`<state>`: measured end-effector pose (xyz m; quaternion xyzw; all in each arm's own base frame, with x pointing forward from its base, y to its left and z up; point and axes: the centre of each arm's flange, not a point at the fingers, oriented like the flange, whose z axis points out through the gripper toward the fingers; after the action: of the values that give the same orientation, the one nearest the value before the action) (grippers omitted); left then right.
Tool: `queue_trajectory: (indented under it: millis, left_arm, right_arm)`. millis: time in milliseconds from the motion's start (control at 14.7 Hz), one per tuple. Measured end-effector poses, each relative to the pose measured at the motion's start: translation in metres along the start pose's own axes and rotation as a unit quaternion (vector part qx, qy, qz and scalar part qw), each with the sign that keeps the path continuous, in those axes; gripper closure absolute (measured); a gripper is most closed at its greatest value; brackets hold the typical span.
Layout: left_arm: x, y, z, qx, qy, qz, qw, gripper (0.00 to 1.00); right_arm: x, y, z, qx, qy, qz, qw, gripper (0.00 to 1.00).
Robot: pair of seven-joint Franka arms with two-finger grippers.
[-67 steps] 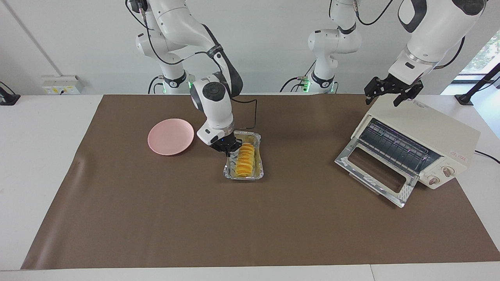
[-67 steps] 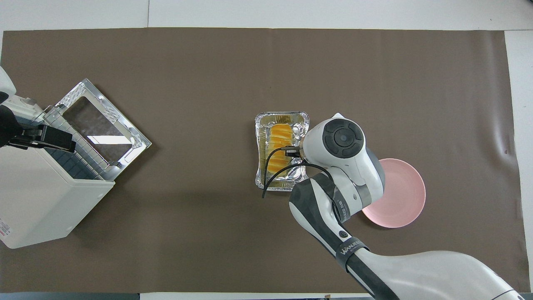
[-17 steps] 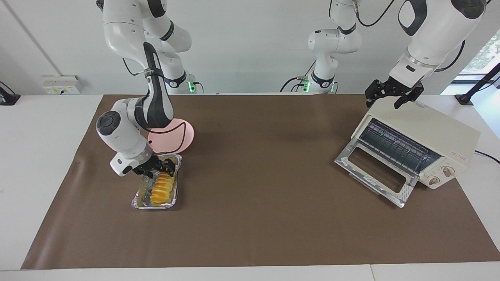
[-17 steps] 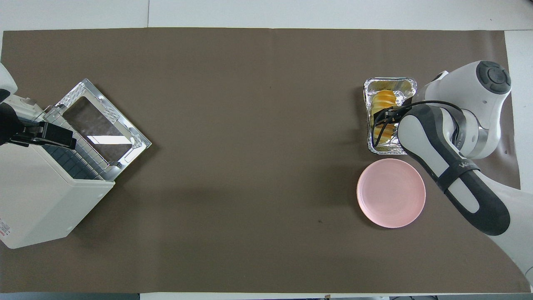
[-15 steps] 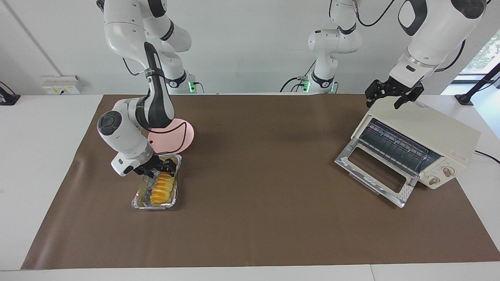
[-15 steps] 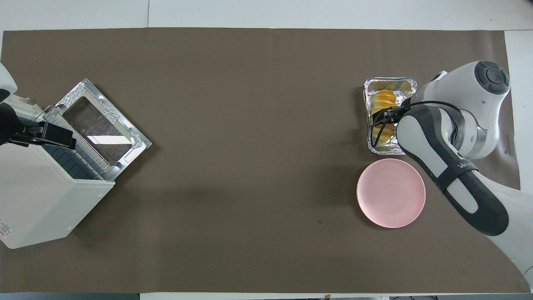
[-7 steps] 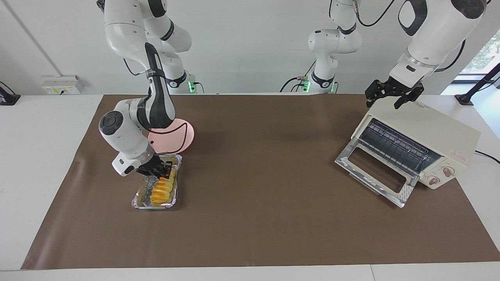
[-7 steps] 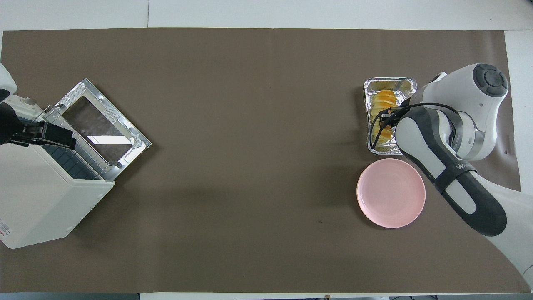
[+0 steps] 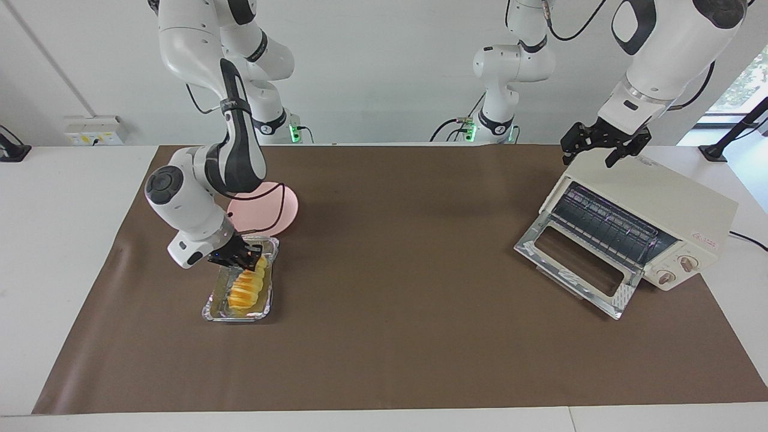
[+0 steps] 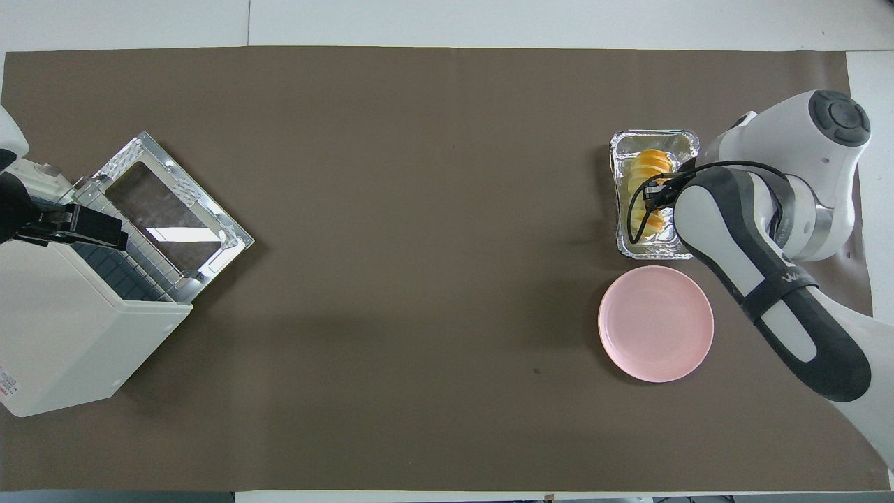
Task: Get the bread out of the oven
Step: 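Move the bread onto the pink plate with the right gripper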
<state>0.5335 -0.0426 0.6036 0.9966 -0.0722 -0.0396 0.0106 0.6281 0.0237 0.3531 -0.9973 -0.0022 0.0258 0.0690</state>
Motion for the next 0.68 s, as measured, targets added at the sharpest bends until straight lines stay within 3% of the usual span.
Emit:
queue_trajectory:
  millis: [409,681]
  left_arm:
    - [0.0,0.0,0.0,0.0,0.0,0.0,1.0,0.0]
    - [0.0,0.0,0.0,0.0,0.0,0.0,1.0,0.0]
  right_arm:
    - [-0.041,-0.017,-0.101,-0.003,-0.052,-0.013,0.999,0.92]
    - [-0.098,-0.041,-0.121,-0.014,-0.075,-0.004,0.997,0.92]
